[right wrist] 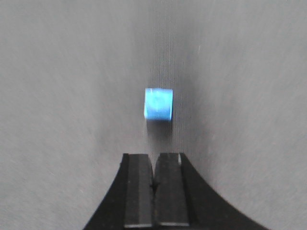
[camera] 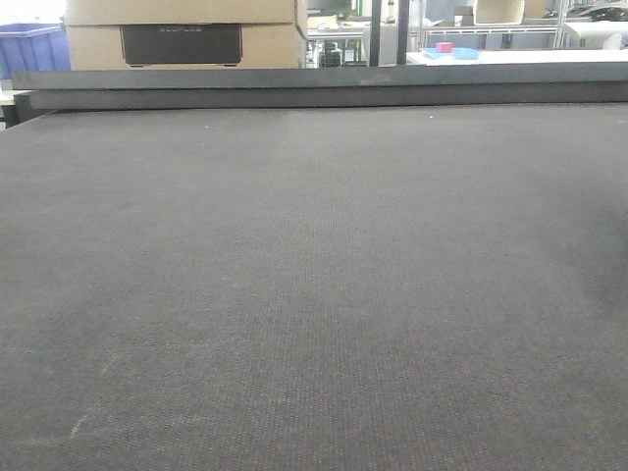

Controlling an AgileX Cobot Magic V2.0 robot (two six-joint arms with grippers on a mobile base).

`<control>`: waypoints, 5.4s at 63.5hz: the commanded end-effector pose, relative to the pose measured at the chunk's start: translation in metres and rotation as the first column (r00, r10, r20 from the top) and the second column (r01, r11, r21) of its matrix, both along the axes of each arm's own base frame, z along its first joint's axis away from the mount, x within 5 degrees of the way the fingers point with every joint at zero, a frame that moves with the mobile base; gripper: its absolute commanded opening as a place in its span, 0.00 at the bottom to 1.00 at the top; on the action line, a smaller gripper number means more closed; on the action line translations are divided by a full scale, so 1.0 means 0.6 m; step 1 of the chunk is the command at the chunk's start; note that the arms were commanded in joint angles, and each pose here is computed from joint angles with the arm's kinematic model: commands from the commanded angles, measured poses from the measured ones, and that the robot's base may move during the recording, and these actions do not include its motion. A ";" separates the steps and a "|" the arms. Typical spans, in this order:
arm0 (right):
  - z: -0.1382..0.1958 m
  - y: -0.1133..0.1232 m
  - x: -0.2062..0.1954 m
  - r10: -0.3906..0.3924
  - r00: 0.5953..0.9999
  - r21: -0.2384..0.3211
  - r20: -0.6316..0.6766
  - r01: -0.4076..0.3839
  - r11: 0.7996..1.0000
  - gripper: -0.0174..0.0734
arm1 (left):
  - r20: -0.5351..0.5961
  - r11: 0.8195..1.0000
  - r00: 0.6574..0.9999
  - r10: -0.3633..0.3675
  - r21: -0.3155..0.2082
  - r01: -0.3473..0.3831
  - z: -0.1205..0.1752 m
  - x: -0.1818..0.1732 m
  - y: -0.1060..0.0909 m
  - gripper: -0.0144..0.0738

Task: Grab block from conveyor and place in blue bin
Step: 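Lower left gripper to green brick and right gripper to blue brick, then close left gripper on green brick and right gripper on blue brick, then lift both held bricks up off the conveyor belt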

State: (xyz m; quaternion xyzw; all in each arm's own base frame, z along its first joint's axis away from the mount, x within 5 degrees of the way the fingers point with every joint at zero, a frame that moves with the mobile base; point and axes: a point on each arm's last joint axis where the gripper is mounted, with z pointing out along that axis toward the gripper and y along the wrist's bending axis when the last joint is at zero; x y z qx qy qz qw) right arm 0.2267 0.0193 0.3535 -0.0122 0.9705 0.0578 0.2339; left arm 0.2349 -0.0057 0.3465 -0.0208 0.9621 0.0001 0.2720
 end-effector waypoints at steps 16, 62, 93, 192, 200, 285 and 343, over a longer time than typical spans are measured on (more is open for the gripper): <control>-0.081 -0.002 0.075 -0.001 0.985 -0.037 -0.171 -0.006 0.999 0.20 | -0.088 1.000 0.996 0.010 -0.003 -0.011 -0.036 0.036 0.000 0.04; -0.242 0.002 0.177 -0.017 0.950 -0.048 -0.313 0.002 0.999 0.63 | -0.097 1.000 0.995 0.011 -0.003 -0.011 -0.037 0.036 0.000 0.04; -0.249 0.002 0.179 -0.017 0.947 -0.049 -0.322 0.001 0.999 0.06 | -0.093 1.000 0.996 0.012 0.005 -0.012 -0.037 0.036 0.001 0.04; -0.105 0.008 0.104 0.009 0.988 0.019 -0.156 -0.006 1.000 0.01 | -0.332 0.994 0.941 0.065 0.100 -0.033 -0.206 0.168 0.092 0.67; -0.105 0.008 0.104 0.009 0.988 0.019 -0.156 -0.006 1.000 0.01 | -0.362 0.995 0.930 0.065 0.088 -0.036 -0.219 0.170 0.091 0.67; -0.096 0.011 0.103 0.077 0.991 -0.004 -0.105 -0.078 0.997 0.01 | -0.313 0.998 0.949 -0.047 0.032 0.060 -0.177 0.154 0.077 0.04; -0.036 0.009 0.007 -0.087 0.821 0.107 0.564 0.032 0.994 0.01 | 0.391 0.989 0.910 -0.136 -0.008 0.151 -0.045 -0.009 0.007 0.04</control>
